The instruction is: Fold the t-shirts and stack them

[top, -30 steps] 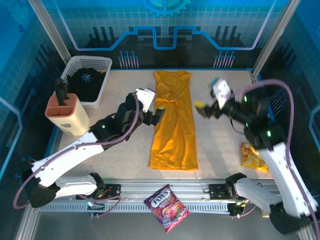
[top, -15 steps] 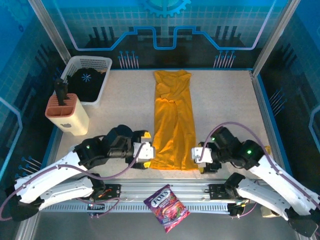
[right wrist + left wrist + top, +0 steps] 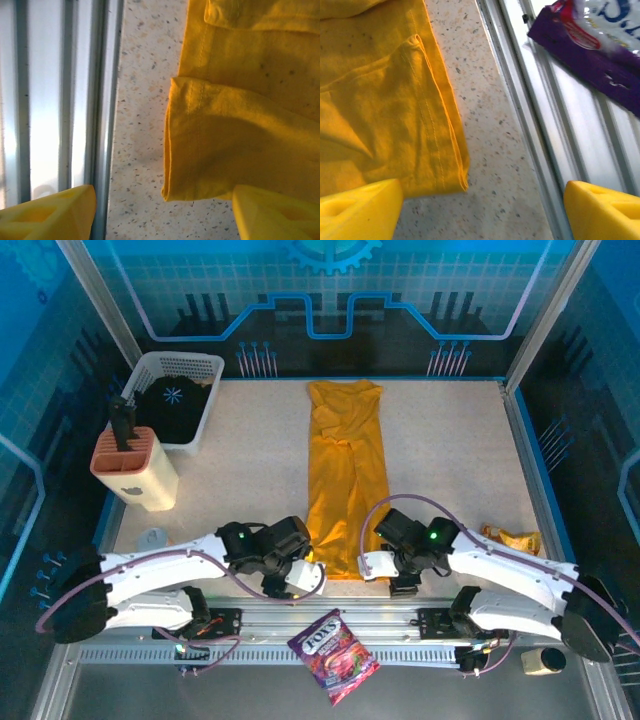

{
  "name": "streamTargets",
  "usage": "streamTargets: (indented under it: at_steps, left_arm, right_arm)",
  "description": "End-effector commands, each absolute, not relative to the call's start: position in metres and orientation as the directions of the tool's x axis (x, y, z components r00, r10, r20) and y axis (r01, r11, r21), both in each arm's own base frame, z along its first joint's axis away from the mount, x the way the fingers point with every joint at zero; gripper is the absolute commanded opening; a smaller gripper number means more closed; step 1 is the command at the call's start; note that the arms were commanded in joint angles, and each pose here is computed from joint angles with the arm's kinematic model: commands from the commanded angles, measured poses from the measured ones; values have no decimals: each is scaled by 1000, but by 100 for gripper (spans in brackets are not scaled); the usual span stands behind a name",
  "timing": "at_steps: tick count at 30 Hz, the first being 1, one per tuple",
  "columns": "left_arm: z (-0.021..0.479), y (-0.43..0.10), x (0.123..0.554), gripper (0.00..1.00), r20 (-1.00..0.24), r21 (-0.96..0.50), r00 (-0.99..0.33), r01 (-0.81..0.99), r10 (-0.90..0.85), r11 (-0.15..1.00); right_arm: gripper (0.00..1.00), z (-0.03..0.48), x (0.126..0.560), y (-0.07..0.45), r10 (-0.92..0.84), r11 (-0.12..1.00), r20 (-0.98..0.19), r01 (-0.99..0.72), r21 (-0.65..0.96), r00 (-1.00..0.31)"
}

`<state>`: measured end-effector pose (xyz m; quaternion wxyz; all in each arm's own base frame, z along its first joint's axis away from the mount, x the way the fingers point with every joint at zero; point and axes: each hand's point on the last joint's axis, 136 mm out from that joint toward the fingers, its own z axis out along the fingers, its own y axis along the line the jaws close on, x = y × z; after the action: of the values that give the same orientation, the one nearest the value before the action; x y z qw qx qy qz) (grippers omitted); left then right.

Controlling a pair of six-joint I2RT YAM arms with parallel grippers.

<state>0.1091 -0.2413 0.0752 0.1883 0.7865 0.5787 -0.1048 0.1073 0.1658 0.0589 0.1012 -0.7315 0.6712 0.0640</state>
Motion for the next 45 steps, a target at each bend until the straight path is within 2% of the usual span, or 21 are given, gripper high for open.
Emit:
streamTargets:
  at_steps: [1, 9, 14, 24, 26, 29, 34, 35, 38, 43, 45]
  left_arm:
    - [69, -253, 117, 83, -380, 222, 366, 928, 850, -300]
    - [42, -257, 134, 76, -317, 217, 330, 938, 889, -271]
    - [31, -258, 142, 74, -289, 216, 319, 940, 903, -263]
    - [6, -243, 148, 70, -190, 190, 298, 946, 935, -263]
    - [4, -243, 151, 65, -175, 195, 293, 946, 940, -258]
    - [3, -246, 157, 47, -156, 194, 262, 954, 952, -230]
    - [9, -253, 159, 3, -153, 156, 188, 974, 970, -164]
    - [10, -253, 158, 0, -157, 153, 180, 976, 971, -156]
    - [14, -251, 155, 0, -168, 163, 165, 977, 972, -138]
    - [37, -247, 149, 0, -204, 213, 140, 972, 969, -95]
    - [50, -245, 145, 0, -224, 232, 133, 969, 965, -80]
  right_arm:
    - [72, 48, 115, 168, -976, -57, -205, -994, -94, 75]
    - [68, 29, 116, 164, -986, -47, -156, -996, -73, 58]
    - [66, 19, 121, 164, -990, -44, -128, -996, -76, 53]
    - [52, -7, 124, 158, -999, -32, -30, -999, -38, 33]
    - [48, -8, 124, 157, -999, -30, -17, -999, -33, 30]
    - [41, -6, 124, 157, -999, -29, -23, -999, -36, 30]
    - [31, 0, 126, 158, -998, -37, -40, -998, -58, 39]
    - [29, 1, 127, 159, -998, -41, -44, -997, -65, 44]
    - [22, 8, 128, 160, -996, -52, -62, -995, -87, 58]
    - [0, 26, 122, 163, -990, -77, -113, -991, -110, 89]
    - [0, 35, 118, 163, -987, -81, -126, -990, -114, 95]
